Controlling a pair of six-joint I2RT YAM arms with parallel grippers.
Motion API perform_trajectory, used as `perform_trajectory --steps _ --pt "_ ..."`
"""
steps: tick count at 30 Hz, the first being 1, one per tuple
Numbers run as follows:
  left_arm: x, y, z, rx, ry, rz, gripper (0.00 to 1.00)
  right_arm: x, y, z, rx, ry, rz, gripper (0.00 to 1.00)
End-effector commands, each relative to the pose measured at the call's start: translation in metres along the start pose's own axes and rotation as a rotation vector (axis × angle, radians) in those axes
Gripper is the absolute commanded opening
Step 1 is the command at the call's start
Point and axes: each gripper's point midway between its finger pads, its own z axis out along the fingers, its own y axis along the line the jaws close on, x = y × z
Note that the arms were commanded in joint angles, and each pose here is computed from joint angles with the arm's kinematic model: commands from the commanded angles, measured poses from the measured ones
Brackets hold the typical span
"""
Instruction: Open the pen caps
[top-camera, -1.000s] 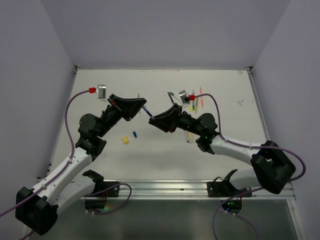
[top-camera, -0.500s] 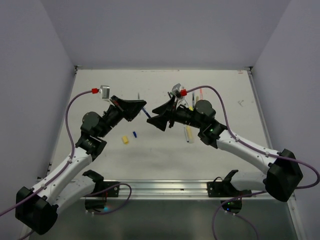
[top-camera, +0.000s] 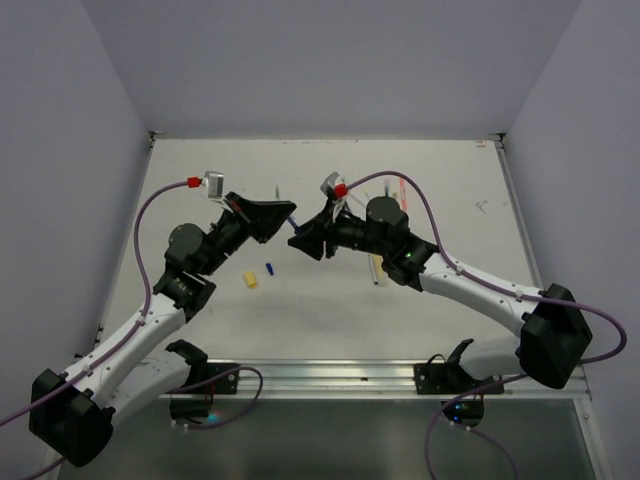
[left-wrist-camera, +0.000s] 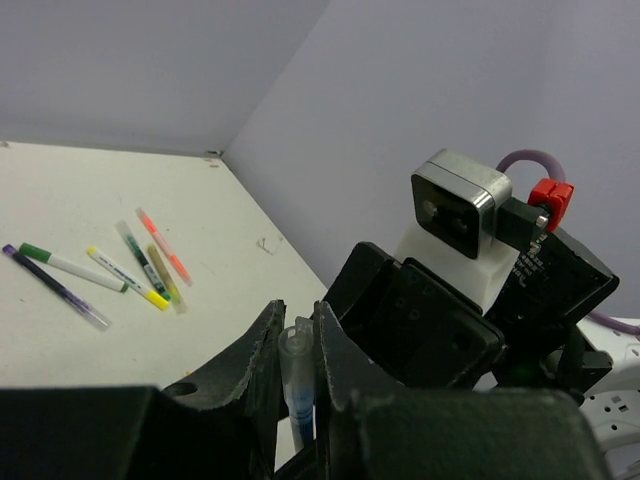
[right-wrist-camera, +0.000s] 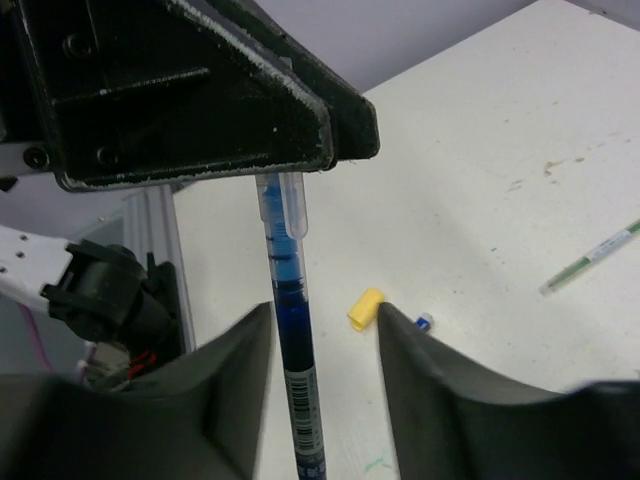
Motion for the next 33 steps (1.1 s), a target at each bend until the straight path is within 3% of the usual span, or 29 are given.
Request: perform_trajectory --steps 1,4,5,6,16,21,24,27,33 --pt "-0.012 -0.007 0.003 0.006 -0.039 0.029 0.0 -0.022 0.0 0.004 0.018 -0.041 -0.065 0.39" --pt "-0.014 0.001 0.002 -0.032 -0.065 0.025 0.0 -0.01 -0.005 0.002 0.043 -0.011 -0.077 0.16" --pt "-0.017 0.004 0.0 -0.046 -0.081 0.027 0.0 -0.006 -0.007 0.001 0.053 0.0 -0.082 0.04" --pt "-0.023 0.008 -0.002 -0.078 -0.115 0.026 0.0 0.003 -0.013 -0.003 0.083 0.02 -0.086 0.0" --pt "-0.073 0.045 -0.02 -0.33 -0.399 -0.019 0.0 0.08 -0.057 -0.038 0.328 0.204 -0.071 0.0" --pt "-0.085 0.035 -0.013 -0.284 -0.443 0.002 0.0 0.11 -0.055 -0.047 0.314 0.258 -0.019 0.0" --pt "-0.08 0.033 0.001 -0.289 -0.37 0.036 0.0 0.122 -0.055 -0.055 0.34 0.265 0.047 0.0" --pt "-0.049 0.051 0.014 -0.357 -0.201 0.056 0.0 0.132 -0.075 -0.067 0.469 0.29 0.074 0.0" --pt "0.058 0.12 -0.001 -0.587 0.216 0.0 0.02 0.157 -0.108 -0.09 0.704 0.366 0.215 0.0"
